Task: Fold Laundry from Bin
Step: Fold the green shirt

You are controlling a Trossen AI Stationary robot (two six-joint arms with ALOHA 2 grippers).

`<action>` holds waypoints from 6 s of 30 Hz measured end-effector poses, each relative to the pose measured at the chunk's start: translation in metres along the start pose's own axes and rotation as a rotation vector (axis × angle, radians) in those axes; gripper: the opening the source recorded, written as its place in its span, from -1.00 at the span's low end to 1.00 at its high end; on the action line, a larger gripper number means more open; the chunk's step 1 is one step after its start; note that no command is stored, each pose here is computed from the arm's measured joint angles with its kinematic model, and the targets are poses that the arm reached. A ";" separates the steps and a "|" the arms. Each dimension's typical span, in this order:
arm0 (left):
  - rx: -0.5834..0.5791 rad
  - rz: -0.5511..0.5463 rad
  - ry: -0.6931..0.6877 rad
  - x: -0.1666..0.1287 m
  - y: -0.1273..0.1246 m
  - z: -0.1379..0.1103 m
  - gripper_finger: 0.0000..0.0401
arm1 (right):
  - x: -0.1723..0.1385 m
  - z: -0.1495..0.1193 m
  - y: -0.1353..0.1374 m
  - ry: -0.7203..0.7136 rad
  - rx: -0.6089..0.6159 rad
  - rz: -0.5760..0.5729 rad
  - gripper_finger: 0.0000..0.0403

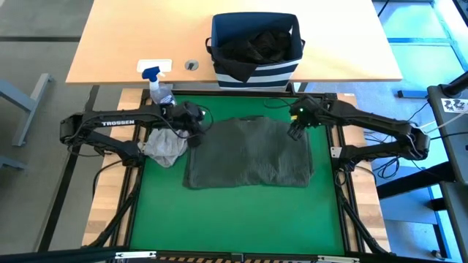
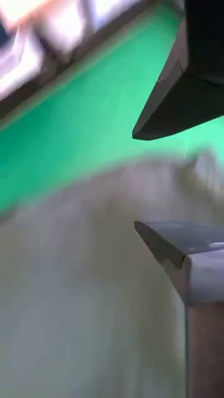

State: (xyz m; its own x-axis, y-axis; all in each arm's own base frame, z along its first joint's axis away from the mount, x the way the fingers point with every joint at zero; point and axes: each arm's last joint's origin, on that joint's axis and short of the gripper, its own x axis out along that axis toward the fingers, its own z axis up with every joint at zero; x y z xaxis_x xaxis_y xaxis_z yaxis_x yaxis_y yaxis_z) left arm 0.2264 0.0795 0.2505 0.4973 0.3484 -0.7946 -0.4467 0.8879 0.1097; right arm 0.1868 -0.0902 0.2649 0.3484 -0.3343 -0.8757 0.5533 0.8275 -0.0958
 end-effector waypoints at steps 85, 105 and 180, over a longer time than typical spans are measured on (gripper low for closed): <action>0.216 -0.414 -0.055 -0.033 -0.085 -0.012 -0.03 | -0.037 -0.050 0.129 0.091 -0.506 0.358 0.37; 0.380 -0.572 0.108 -0.026 -0.123 -0.034 -0.03 | -0.021 -0.099 0.156 0.194 -0.441 0.502 0.36; 0.419 -0.443 0.358 -0.046 -0.232 -0.103 -0.98 | -0.029 -0.169 0.188 0.283 -0.678 0.346 -0.97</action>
State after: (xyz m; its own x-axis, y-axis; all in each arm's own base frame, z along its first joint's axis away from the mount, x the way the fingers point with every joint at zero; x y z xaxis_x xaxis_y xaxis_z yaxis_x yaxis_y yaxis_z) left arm 0.2305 -0.1731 0.2006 0.2589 -0.1293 -0.9572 0.1008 0.9892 -0.1064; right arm 0.1531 0.1517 0.1927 0.1614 0.0418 -0.9860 -0.1613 0.9868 0.0154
